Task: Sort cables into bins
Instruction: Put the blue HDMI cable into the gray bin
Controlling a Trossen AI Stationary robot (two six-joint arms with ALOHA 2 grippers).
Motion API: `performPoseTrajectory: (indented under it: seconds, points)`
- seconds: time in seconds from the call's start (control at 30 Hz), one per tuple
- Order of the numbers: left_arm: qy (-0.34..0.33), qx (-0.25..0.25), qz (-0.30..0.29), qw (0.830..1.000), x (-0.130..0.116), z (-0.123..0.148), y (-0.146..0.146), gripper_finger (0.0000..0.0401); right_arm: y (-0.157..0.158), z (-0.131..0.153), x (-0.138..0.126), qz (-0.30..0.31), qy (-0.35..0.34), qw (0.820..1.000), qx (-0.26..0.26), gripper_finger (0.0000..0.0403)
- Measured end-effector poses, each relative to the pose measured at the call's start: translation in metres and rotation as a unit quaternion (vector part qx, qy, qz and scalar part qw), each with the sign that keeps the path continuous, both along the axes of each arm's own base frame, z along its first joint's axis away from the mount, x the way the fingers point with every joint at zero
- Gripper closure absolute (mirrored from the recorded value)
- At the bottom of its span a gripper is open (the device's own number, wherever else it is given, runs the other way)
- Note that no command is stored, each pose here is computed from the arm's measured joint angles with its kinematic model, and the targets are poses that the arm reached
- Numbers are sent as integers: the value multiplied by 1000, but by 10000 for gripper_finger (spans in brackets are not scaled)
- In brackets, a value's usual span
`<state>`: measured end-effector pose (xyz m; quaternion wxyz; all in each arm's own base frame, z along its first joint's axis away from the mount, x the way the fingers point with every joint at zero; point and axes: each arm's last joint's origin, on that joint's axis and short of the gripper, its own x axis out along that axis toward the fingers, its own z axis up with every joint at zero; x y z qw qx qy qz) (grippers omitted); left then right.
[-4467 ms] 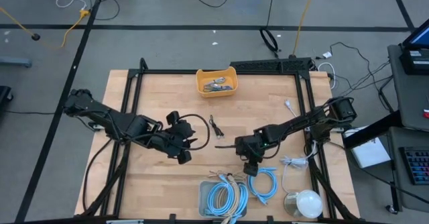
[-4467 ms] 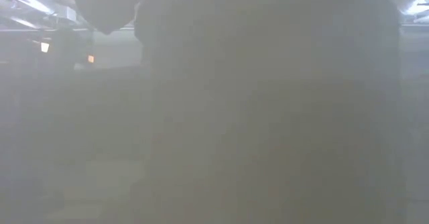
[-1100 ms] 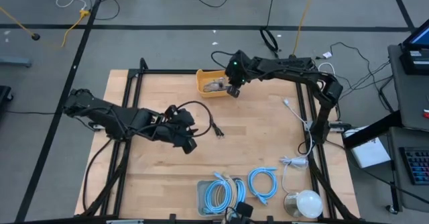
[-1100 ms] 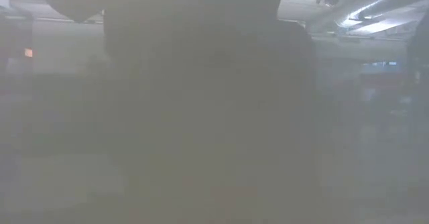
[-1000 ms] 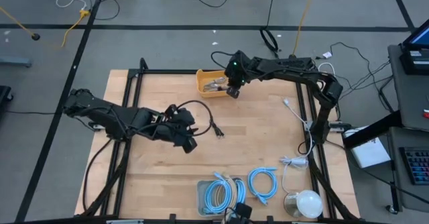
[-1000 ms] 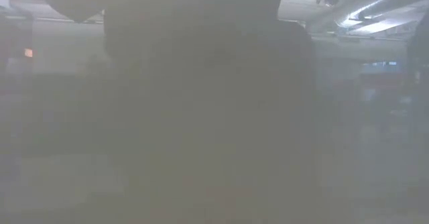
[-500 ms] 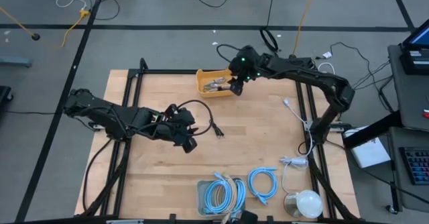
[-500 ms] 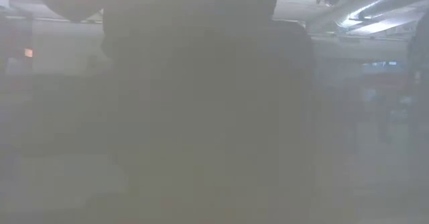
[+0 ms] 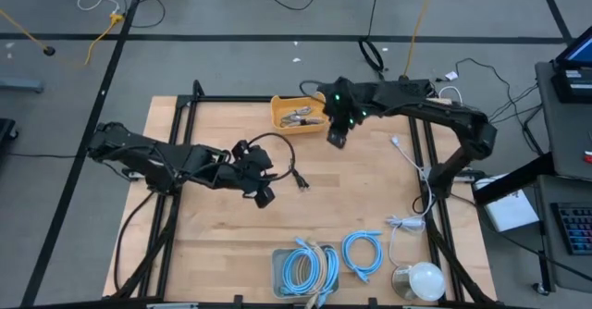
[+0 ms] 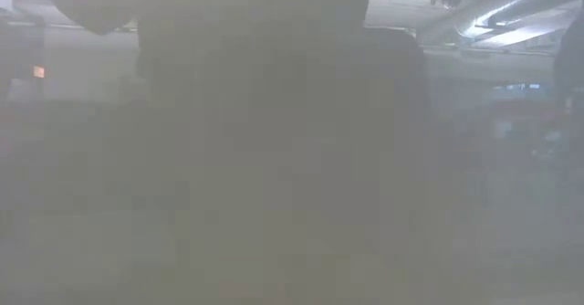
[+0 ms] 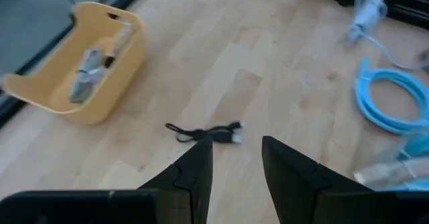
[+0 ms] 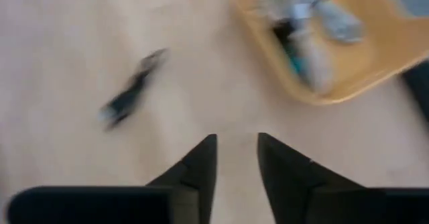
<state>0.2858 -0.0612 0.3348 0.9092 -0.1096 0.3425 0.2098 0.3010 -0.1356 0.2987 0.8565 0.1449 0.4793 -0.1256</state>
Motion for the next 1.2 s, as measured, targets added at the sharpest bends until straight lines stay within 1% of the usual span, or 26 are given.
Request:
performPoseTrajectory:
  seconds: [0.07, 0.13, 0.2, 0.27, 0.33, 0.43, 0.47, 0.6, 0.7, 0.77, 0.83, 0.9, 1.0, 1.1, 1.2]
  points:
    - [5, -7, -15, 1000, 0, 0, -1, 270, 24, 9, -2, 29, -6, 999, 22, 334]
    - [7, -10, -26, 1000, -1, 0, -4, 270, 52, 16, -4, 53, -9, 998, 34, 359]
    - [8, -9, -33, 999, -1, 0, -8, 270, 80, 21, -9, 63, -19, 997, 46, 379]
    - [8, -8, -39, 999, -2, 0, -11, 270, 103, 25, -14, 51, -38, 996, 56, 395]
    - [8, -7, -47, 999, -3, 0, -15, 270, 125, 22, -20, 32, -57, 996, 62, 400]
    - [10, -2, -60, 998, -4, 0, -19, 270, 149, 2, -20, 9, -79, 994, 76, 394]
    - [10, -1, -62, 998, -5, 0, -20, 270, 155, -8, -19, 4, -83, 992, 90, 389]
    - [17, -7, -77, 997, -5, -1, -20, 270, 173, -45, -16, -6, -90, 980, 176, 356]
    - [31, -9, -92, 995, -6, -2, -20, 270, 181, -66, -19, -24, -90, 973, 211, 328]
    - [40, -8, -91, 995, -7, -4, -18, 270, 182, -72, -20, -27, -99, 971, 217, 313]
    - [44, -14, -93, 995, -7, -5, -18, 270, 185, -75, -22, -21, -84, 972, 220, 304]
    - [44, -19, -95, 994, -7, -5, -19, 270, 194, -76, -27, 12, -57, 969, 239, 298]
    - [45, -28, -104, 993, -8, -5, -24, 270, 214, -77, -42, 60, 1, 962, 265, 297]
    - [46, -29, -112, 992, -10, -5, -29, 270, 226, -79, -58, 67, 55, 964, 251, 301]
    - [45, -30, -115, 992, -12, -5, -32, 270, 233, -79, -69, 62, 81, 967, 234, 306]
